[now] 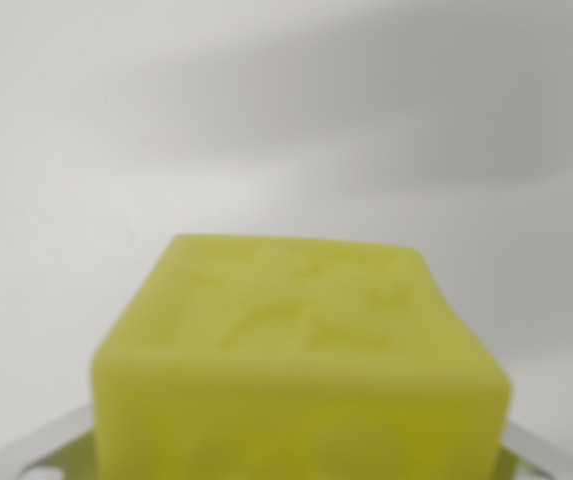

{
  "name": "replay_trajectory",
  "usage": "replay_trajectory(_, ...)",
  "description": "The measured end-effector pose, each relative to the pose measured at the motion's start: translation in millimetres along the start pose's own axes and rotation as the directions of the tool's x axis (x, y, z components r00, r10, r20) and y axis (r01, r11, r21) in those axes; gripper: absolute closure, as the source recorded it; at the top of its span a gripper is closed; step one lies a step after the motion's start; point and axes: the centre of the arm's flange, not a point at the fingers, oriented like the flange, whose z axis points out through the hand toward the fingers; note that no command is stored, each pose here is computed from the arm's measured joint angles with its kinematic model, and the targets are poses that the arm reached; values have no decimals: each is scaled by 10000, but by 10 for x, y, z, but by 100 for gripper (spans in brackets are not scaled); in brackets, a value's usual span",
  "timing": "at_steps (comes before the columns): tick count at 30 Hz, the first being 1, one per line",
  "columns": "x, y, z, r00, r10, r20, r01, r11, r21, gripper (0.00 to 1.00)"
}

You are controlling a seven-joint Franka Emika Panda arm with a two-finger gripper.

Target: Pick yellow cube

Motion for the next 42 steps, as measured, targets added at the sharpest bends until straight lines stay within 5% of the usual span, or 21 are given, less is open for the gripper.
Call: replay_trajectory(42, -1, 0, -1035, 10000, -1, 3, 1, 10000, -1, 100)
